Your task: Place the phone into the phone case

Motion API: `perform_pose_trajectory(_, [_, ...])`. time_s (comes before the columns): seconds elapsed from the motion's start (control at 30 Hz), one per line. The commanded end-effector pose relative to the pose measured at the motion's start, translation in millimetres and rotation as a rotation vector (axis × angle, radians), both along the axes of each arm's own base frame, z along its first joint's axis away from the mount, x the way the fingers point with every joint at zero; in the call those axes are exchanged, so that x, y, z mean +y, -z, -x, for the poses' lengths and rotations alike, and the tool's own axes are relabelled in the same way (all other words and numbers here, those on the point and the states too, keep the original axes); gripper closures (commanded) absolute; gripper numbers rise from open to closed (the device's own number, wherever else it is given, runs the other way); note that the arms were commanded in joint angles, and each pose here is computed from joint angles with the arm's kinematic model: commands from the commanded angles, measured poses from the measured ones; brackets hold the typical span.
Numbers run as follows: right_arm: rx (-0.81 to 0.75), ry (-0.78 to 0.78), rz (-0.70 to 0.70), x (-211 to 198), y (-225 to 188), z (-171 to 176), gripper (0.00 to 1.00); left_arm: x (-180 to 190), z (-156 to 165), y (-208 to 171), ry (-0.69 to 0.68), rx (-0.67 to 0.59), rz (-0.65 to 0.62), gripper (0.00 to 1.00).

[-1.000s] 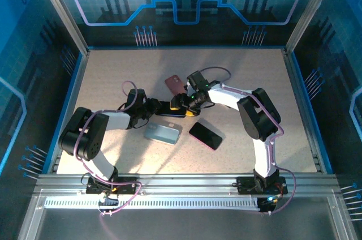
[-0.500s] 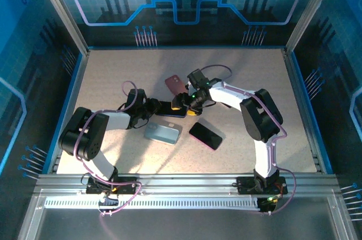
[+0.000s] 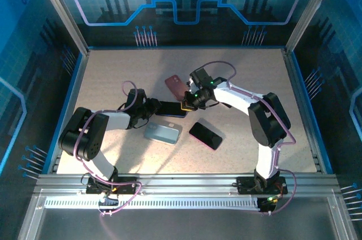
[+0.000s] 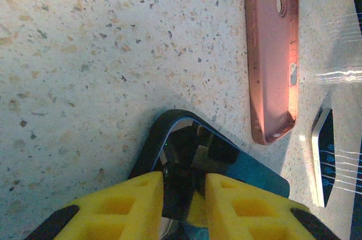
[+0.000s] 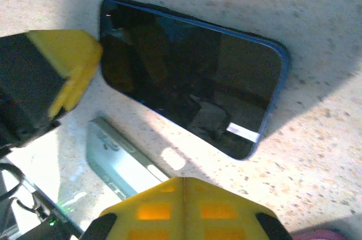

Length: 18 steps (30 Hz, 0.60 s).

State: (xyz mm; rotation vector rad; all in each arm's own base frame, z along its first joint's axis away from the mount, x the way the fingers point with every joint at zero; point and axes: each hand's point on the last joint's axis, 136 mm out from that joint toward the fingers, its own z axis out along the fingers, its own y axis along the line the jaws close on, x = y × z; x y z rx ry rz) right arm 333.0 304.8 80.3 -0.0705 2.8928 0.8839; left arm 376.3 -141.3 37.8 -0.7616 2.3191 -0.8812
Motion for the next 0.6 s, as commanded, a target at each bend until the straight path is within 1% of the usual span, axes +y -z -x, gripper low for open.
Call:
perform_pose_trajectory(0.0, [-0.013, -0.046, 0.080, -8, 10, 13, 1.00, -2, -1, -9, 0.007, -0.030, -0.005, 0.74])
perform_pose_trajectory(0.33, [-0.022, -0.108, 0.149, 1, 27, 16, 1.00, -3, 1, -7, 0.009, -0.019, -0.014, 0.74])
perform_pose_trajectory(0.57, [-0.012, -0.112, 0.174, 2, 39, 14, 1.00, -3, 1, -6, 0.013, -0.016, -0.018, 0.74])
